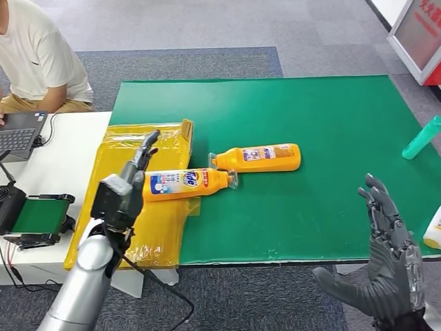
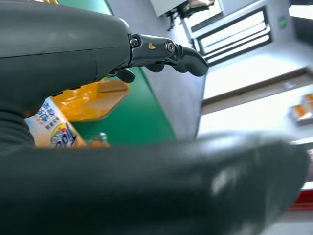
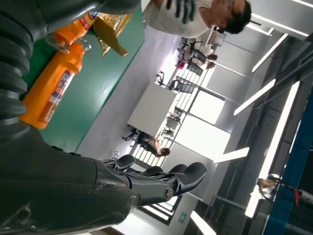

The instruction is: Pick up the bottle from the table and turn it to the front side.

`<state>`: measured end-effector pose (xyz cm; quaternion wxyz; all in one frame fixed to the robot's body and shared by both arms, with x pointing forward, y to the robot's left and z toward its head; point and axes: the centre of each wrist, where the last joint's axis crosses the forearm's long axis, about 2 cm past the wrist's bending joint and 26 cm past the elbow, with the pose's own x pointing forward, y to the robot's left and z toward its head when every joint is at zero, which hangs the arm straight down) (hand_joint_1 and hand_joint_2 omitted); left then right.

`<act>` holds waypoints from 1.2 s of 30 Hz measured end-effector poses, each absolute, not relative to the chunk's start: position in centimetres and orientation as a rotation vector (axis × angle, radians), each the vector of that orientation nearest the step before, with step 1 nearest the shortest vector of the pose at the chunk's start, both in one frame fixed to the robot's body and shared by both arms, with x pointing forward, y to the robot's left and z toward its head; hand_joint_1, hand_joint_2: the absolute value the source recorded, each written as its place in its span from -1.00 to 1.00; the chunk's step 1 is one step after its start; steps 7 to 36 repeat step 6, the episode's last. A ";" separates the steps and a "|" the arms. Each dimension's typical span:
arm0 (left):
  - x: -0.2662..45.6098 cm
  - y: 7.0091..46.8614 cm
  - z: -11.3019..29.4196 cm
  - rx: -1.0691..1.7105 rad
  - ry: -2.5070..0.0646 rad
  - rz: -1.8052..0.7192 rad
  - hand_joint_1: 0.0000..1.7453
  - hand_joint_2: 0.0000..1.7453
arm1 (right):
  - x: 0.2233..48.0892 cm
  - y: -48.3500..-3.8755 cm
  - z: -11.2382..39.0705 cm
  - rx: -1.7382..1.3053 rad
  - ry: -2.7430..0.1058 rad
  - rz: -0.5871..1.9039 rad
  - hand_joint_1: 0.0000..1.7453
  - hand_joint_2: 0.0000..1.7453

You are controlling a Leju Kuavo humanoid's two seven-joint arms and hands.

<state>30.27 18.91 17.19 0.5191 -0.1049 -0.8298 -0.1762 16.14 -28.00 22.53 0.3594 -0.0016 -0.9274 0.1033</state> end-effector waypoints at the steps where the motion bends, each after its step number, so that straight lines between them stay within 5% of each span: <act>1: 29.8 19.3 17.4 -0.284 -2.006 -0.392 -1.00 1.00 | 16.1 -28.0 22.4 -0.017 -2.379 0.272 -1.00 1.00; 4: 28.3 20.8 17.6 -0.393 -2.023 -0.306 -1.00 1.00 | 15.7 -28.1 21.9 -0.058 -2.336 0.281 -1.00 1.00; 5: 27.6 21.5 17.5 -0.435 -2.023 -0.273 -1.00 0.50 | 15.5 -28.2 21.7 -0.065 -2.321 0.276 -1.00 1.00; 6: 27.3 21.8 17.4 -0.456 -2.023 -0.258 -1.00 0.33 | 15.4 -28.2 21.7 -0.068 -2.313 0.274 -1.00 1.00; 36: 27.3 21.8 17.4 -0.456 -2.023 -0.258 -1.00 0.33 | 15.4 -28.2 21.7 -0.068 -2.313 0.274 -1.00 1.00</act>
